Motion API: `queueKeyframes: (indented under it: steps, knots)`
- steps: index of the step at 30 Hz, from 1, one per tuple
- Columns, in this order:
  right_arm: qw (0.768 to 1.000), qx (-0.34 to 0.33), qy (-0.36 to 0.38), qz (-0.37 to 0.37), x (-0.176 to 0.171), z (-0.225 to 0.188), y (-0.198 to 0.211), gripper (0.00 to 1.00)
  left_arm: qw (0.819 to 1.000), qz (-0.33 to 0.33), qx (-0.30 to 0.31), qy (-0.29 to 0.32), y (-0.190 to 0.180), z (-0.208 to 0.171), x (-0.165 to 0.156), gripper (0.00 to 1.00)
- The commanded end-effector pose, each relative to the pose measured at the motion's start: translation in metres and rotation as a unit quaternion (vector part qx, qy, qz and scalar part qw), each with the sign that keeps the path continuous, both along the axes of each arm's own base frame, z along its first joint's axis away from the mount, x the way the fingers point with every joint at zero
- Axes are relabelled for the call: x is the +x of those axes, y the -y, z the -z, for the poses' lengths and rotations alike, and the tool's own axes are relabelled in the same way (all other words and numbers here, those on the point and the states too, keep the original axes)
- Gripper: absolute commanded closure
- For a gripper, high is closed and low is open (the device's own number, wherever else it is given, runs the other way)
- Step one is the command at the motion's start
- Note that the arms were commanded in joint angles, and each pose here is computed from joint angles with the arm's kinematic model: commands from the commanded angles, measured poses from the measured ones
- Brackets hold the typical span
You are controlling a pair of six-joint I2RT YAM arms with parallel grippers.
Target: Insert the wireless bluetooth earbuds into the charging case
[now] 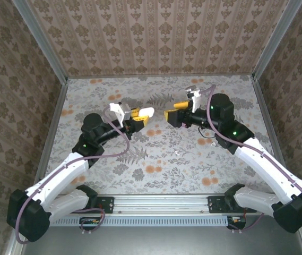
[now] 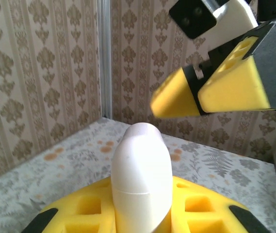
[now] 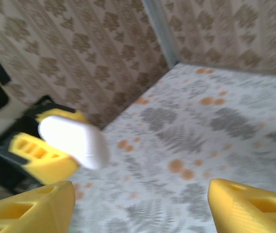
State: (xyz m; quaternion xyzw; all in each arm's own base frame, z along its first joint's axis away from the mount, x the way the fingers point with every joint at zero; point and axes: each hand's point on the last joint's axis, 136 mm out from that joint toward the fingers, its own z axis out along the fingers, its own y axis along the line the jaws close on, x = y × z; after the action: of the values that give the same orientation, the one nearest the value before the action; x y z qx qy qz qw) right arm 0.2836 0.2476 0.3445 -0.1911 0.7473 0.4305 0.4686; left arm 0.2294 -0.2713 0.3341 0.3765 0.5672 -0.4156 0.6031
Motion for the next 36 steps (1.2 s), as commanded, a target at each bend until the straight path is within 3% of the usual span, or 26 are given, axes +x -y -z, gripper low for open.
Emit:
queueKeyframes:
  steps: [1, 4, 14, 24, 36]
  knots:
    - [0.99, 0.09, -0.086, -0.064, -0.017, -0.02, -0.02, 0.27, 0.997, -0.008, -0.02, 0.076, -0.001, -0.018, -0.004, 0.8]
    - [0.985, 0.104, -0.115, -0.079, -0.019, -0.026, -0.027, 0.3, 0.996, -0.021, -0.036, 0.073, -0.002, -0.021, -0.002, 0.8]
    - [0.988, 0.069, -0.102, -0.093, -0.019, -0.016, -0.043, 0.3, 0.996, -0.005, -0.077, 0.044, 0.002, -0.026, -0.001, 0.8]
    - [0.986, 0.087, -0.099, -0.099, -0.012, -0.025, -0.049, 0.31, 0.996, 0.024, -0.08, 0.035, 0.009, -0.027, -0.006, 0.8]
    - [0.991, 0.084, -0.098, -0.024, 0.012, -0.018, -0.036, 0.33, 0.994, 0.052, -0.086, 0.032, 0.015, -0.034, -0.013, 0.8]
